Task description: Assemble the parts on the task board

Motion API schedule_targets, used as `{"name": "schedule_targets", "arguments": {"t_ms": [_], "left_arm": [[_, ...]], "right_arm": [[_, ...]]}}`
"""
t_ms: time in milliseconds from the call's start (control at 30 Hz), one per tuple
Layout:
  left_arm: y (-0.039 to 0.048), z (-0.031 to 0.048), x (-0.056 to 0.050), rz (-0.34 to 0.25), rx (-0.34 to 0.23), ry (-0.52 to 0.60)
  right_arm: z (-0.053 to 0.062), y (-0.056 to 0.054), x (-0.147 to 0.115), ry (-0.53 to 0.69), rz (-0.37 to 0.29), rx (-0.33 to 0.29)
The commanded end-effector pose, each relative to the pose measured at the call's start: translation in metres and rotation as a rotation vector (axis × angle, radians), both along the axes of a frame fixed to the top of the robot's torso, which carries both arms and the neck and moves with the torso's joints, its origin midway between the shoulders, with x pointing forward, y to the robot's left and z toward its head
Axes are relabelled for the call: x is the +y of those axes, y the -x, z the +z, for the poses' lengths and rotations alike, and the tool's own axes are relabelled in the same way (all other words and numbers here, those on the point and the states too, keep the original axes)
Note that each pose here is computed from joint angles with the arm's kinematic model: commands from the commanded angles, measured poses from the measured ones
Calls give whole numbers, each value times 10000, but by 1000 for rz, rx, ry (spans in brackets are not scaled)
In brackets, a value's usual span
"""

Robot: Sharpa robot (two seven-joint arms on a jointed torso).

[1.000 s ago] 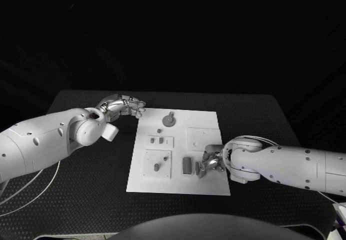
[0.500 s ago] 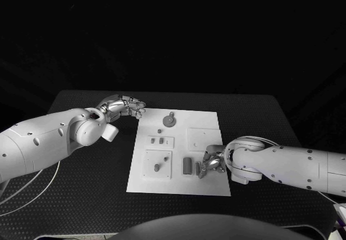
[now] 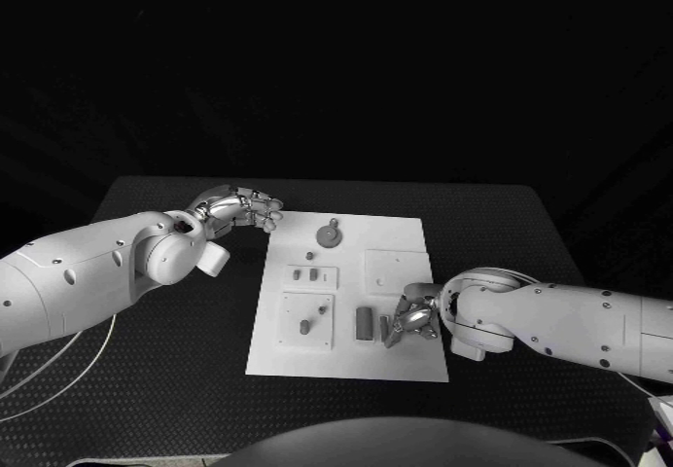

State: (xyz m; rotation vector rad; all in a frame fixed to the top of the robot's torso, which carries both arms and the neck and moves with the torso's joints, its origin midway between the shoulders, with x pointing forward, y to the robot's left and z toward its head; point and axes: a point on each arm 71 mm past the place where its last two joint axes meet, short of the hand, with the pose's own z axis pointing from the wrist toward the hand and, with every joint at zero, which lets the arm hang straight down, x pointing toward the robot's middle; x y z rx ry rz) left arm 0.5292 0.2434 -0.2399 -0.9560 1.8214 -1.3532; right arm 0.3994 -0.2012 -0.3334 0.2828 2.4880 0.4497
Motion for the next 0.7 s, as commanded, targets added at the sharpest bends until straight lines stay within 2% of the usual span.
{"name": "schedule_targets", "arguments": {"t_ms": [33,700], "left_arm": [[5,12,-27,-18,-3,7],[5,12,-28,-18,-3,6]], "right_arm": [[-102,72,-31,7,7,59],[-103,65,-54,0,-4,59]]}}
